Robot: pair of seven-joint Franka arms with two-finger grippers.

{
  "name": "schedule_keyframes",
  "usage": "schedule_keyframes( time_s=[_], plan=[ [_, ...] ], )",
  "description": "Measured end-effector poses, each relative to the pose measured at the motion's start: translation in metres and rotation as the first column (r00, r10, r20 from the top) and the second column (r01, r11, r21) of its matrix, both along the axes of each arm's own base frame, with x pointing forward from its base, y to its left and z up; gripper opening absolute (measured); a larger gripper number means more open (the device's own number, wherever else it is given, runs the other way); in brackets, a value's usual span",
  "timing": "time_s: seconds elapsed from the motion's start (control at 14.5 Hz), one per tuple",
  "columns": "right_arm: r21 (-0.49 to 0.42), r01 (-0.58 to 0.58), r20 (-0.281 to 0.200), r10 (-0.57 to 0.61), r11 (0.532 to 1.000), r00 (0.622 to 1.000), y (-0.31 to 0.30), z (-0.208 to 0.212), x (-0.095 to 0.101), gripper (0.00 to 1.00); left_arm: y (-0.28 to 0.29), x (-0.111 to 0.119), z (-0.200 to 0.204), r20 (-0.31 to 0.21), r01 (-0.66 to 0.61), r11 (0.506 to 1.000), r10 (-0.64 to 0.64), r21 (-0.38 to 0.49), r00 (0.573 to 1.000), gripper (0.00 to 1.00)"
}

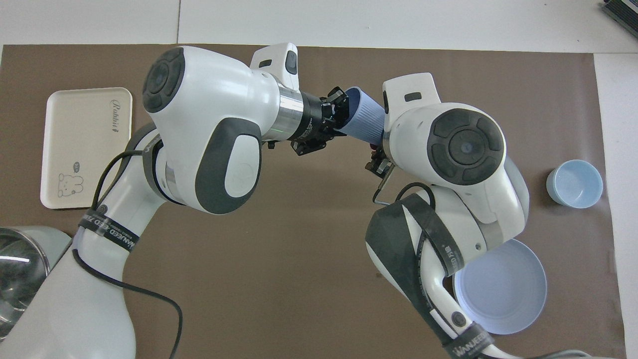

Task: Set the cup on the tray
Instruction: 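Carry the blue cup with the left gripper while the right gripper withdraws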

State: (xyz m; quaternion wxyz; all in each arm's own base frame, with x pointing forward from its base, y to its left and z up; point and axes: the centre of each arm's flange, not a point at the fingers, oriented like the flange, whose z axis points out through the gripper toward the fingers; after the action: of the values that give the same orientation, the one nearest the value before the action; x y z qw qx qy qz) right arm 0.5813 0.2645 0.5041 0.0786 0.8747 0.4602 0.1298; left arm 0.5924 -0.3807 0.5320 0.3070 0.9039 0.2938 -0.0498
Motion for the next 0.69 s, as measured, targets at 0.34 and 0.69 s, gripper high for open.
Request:
schedule_keyframes(
  time_s=[0.34,0.69],
  plan=[
    [-0.001,-0.006,-0.005,0.006,1.000,1.000,0.003,0.001,-0.003,0.86,0.117,0.059,0.011,0.141,-0.034,0.982,0.007,0.187,0.990,0.08],
    [0.180,0.049,0.018,-0.053,0.982,0.998,-0.052,0.009,0.028,0.86,0.256,0.095,-0.005,0.239,0.129,0.921,-0.227,0.367,0.944,0.08]
  ],
)
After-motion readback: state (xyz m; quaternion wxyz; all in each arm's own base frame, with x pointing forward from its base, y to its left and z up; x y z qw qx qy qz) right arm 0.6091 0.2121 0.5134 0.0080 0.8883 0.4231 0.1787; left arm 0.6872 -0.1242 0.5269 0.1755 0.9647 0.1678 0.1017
